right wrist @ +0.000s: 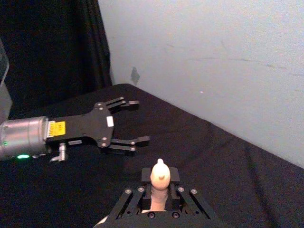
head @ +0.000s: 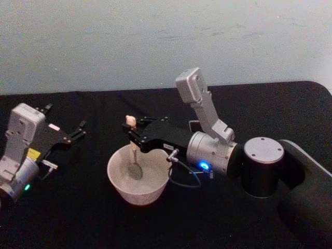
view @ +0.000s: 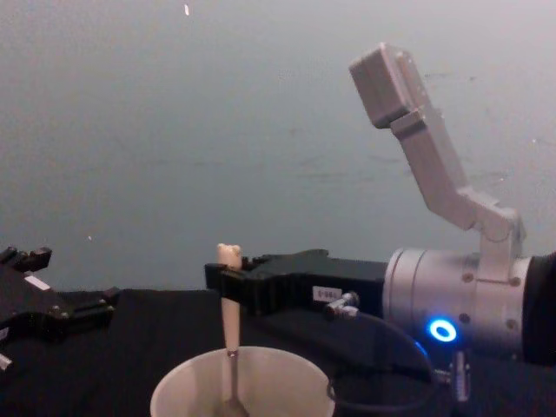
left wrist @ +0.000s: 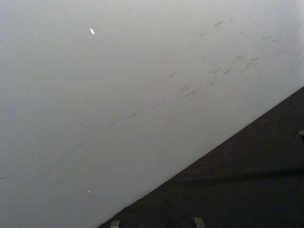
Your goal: Pick up the stirring spoon with one hand, stir inside the cup, then place it back in its original position.
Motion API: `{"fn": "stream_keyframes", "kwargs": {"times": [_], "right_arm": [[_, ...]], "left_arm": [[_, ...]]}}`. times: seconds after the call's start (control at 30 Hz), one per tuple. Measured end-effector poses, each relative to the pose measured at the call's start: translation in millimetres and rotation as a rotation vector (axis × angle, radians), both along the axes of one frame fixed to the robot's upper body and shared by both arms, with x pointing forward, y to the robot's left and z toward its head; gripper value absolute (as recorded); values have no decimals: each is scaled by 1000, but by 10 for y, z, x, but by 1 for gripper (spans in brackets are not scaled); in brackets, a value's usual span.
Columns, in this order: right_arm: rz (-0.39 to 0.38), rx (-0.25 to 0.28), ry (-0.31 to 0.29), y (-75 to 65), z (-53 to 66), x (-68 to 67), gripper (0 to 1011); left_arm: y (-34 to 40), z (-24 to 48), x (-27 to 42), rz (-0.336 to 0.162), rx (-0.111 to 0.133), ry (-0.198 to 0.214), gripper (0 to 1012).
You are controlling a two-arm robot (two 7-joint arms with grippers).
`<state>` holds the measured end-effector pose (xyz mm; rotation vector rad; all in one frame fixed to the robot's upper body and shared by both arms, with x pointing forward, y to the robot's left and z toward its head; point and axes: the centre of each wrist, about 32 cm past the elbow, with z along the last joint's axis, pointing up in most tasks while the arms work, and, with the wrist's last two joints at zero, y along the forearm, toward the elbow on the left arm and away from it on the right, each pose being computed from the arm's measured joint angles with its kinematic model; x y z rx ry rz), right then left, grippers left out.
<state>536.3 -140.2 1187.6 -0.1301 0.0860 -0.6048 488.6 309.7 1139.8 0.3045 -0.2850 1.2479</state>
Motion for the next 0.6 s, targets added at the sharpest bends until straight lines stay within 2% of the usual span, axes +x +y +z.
{"fn": "stream_keyframes", "kwargs": {"times": [0.27,0.6], "right_arm": [[-28,-11,-22,-164,20,3,214],[-26,-12,-29,-388,53,-89,214]], "left_arm": [[0,0,0,0,0,0,1001],[0,0,0,0,0,0,1001]]}}
